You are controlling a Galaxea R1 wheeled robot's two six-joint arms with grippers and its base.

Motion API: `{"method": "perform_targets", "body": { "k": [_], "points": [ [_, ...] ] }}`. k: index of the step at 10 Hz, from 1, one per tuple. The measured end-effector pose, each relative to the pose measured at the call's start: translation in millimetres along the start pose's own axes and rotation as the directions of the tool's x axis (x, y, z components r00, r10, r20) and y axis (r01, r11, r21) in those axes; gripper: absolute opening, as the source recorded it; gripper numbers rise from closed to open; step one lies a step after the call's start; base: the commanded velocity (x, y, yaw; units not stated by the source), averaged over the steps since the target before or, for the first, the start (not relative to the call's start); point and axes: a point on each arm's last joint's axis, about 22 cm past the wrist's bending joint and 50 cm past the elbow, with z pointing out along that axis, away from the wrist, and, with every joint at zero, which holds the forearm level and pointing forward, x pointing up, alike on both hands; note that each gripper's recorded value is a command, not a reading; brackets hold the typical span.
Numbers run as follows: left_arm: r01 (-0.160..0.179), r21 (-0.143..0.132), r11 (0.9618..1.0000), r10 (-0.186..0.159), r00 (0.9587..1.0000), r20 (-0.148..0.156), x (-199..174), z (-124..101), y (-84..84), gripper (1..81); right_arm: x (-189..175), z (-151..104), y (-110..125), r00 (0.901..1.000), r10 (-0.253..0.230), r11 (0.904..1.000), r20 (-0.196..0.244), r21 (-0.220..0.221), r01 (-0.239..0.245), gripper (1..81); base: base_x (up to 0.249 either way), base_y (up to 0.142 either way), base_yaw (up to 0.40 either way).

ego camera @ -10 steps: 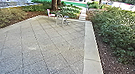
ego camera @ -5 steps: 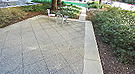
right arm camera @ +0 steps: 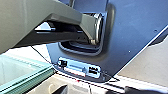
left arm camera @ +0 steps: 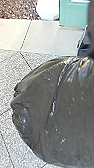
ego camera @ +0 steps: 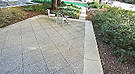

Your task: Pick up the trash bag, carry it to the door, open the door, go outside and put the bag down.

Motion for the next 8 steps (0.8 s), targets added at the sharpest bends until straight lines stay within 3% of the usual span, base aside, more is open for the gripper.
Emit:
{"method": "perform_targets", "body": {
  "k": [2, 4, 5, 8],
  "points": [
    [-0.008, 0.013, 0.9999, 0.008, 0.9998, -0.017, 52, -30, -1.2, 1.0, -1, 0, -2, 1.0000, 0.004, 1.0000, 0.001, 0.002, -0.004, 81.1, 0.000, 0.000, 0.000],
    [0.001, 0.028, 0.9996, 0.000, 0.9999, -0.012, 65, -45, -9.5, 1.0, -2, 0, -2, 1.0000, 0.006, 1.0000, 0.000, 0.002, -0.006, 81.1, 0.000, 0.000, 0.000],
    [0.018, 0.026, 0.9995, -0.018, 0.9998, 0.009, 57, -42, -10.4, 81.1, -1, 0, -2, 1.0000, 0.006, 1.0000, 0.000, 0.002, -0.006, 81.1, 0.000, 0.000, 0.000],
    [0.020, 0.025, 0.9995, -0.020, 0.9997, 0.016, 53, -40, -10.4, 81.1, -1, 0, -2, 1.0000, 0.006, 1.0000, 0.000, 0.003, -0.006, 81.1, 0.000, 0.000, 0.000]
  ]
}}
